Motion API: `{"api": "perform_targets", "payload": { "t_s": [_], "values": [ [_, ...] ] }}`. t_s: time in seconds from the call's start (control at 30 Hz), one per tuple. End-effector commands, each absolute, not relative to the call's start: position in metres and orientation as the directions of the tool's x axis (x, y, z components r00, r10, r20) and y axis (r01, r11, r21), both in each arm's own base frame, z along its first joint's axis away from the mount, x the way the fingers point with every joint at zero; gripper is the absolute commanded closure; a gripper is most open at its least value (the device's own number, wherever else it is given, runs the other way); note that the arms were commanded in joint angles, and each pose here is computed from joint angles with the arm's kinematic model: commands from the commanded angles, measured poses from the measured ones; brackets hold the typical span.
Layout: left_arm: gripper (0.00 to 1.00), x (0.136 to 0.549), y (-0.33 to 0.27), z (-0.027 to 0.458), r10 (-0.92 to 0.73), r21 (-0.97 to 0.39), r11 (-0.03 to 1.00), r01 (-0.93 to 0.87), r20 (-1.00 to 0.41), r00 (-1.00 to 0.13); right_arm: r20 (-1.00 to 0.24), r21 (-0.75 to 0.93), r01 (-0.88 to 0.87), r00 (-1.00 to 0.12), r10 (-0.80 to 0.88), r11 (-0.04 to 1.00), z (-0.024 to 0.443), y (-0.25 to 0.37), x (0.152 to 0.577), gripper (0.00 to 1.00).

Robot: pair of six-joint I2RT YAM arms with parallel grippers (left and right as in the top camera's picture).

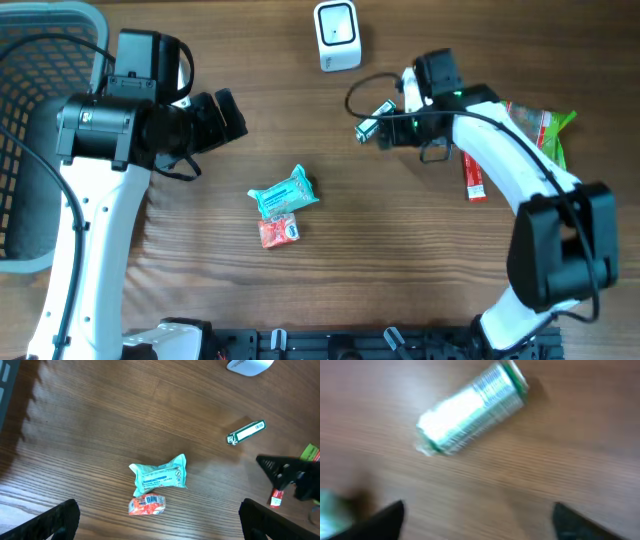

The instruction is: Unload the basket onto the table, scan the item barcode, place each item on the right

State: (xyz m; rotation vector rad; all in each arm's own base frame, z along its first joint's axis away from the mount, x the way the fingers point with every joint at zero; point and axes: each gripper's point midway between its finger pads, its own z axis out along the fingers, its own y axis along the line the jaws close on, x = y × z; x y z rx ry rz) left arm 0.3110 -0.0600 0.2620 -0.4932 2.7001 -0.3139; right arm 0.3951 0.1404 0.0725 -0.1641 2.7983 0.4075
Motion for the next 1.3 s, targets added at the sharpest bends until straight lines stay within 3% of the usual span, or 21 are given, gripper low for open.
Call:
{"api": "perform_targets", "payload": {
  "t_s": [0.0,0.13,0.27,0.53,0.7,0.8,0.87,1.13,1.27],
  "values": [
    [0.00,0.312,-0.056,0.264,-0.386,-0.275,0.912,-0.303,-0.330,-0.861,-0.238,0.468,0.027,-0.959,0.156,0.883,0.084,0.170,0.399,0.01],
    [0.00,0.312,-0.056,0.264,-0.386,-0.275,0.912,-0.303,-0.331,-0.861,-0.186,0.383,0.361,-0.871,0.454,0.850,0.064,0.150,0.410,0.05],
    [0.00,0.312,-0.056,0.264,-0.386,-0.275,0.912,-0.303,-0.331,-0.861,-0.293,0.310,0.479,-0.773,0.562,0.821,0.050,0.152,0.423,0.07],
    [0.00,0.312,-0.056,0.264,-0.386,-0.275,0.912,-0.303,-0.330,-0.861,-0.395,0.226,0.479,-0.751,0.529,0.848,0.015,0.161,0.434,0.16],
    [0.00,0.312,-0.056,0.264,-0.386,-0.275,0.912,-0.303,-0.331,-0.861,-0.400,0.209,0.456,-0.767,0.501,0.865,0.002,0.161,0.437,0.39],
    [0.00,0.312,-0.056,0.264,-0.386,-0.275,0.912,-0.303,-0.330,-0.861,-0.397,0.200,0.454,-0.773,0.495,0.868,0.002,0.160,0.436,0.64],
    [0.00,0.312,-0.056,0.264,-0.386,-0.275,0.912,-0.303,-0.331,-0.861,-0.406,0.186,0.427,-0.787,0.465,0.885,0.004,0.158,0.436,0.71],
    [0.00,0.312,-0.056,0.264,-0.386,-0.275,0.912,-0.303,-0.331,-0.861,-0.429,0.042,0.294,-0.858,0.283,0.955,0.041,0.115,0.426,0.72],
    [0.00,0.312,-0.056,0.264,-0.386,-0.275,0.912,-0.303,-0.330,-0.861,-0.427,-0.131,0.202,-0.895,0.128,0.971,0.064,0.075,0.414,0.72]
  ]
}}
